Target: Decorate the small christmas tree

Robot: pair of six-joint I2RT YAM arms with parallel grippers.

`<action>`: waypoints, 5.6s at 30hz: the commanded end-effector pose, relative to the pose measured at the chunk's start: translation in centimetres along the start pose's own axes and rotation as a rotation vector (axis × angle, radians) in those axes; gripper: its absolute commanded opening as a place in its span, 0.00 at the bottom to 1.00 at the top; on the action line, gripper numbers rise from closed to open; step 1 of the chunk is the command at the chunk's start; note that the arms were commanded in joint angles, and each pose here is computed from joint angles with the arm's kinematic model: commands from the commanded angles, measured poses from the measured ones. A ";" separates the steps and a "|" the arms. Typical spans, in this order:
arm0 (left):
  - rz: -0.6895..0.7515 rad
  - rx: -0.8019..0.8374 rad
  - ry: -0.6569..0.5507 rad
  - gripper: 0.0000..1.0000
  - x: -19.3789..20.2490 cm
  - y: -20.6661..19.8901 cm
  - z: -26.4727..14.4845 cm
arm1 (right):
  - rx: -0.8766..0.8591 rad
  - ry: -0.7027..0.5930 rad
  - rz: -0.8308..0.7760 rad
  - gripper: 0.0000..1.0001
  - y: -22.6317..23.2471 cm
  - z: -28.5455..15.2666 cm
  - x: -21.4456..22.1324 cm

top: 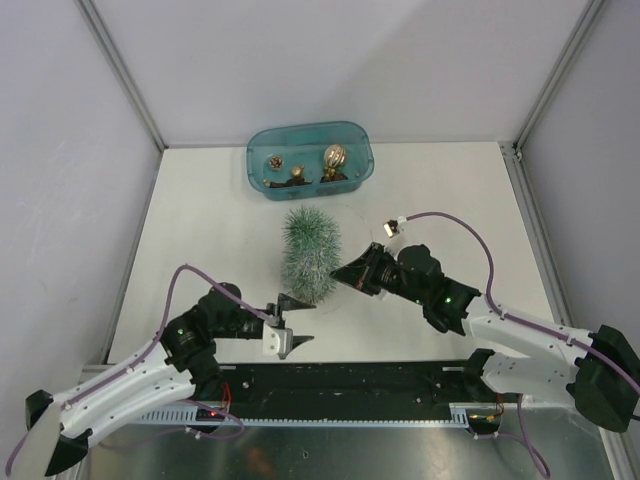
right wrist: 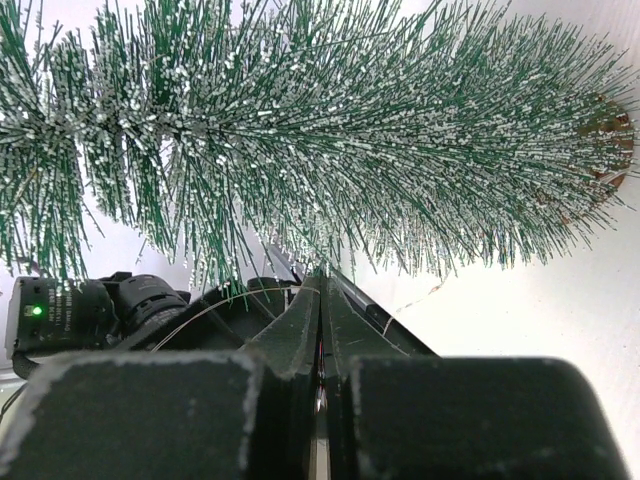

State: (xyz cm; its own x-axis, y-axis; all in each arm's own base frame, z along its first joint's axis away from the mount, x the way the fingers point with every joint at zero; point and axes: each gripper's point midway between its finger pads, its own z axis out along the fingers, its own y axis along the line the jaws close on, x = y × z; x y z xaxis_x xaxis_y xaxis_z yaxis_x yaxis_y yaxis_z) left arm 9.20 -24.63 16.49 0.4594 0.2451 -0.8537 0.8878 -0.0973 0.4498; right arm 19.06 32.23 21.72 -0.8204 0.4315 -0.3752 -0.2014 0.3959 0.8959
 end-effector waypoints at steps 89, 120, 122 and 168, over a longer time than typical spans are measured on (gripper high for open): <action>0.258 -0.248 0.455 0.00 5.2 3.0 -8.2 | -0.018 -0.254 -0.630 0.51 6.0 -6.2 -7.3; 0.346 -0.718 0.512 0.00 5.0 7.8 -14.0 | 0.156 -0.177 -0.760 0.00 2.6 -2.5 -5.2; 0.329 -0.761 0.504 0.00 4.8 8.5 -13.9 | 0.150 -0.166 -0.755 0.00 2.7 -2.1 -4.8; -0.537 -0.833 0.423 0.00 12.4 19.3 -11.0 | -0.024 -0.161 -0.809 0.93 2.8 -7.6 -3.0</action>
State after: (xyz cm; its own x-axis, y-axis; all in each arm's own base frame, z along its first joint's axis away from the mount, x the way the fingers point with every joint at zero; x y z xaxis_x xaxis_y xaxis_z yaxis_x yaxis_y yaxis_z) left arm 29.70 -13.15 14.91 -0.1871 0.4828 -0.8555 0.6873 0.6866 0.2371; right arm 16.25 26.90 26.01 -0.3834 0.0895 -0.9192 -0.7127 0.6044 0.3561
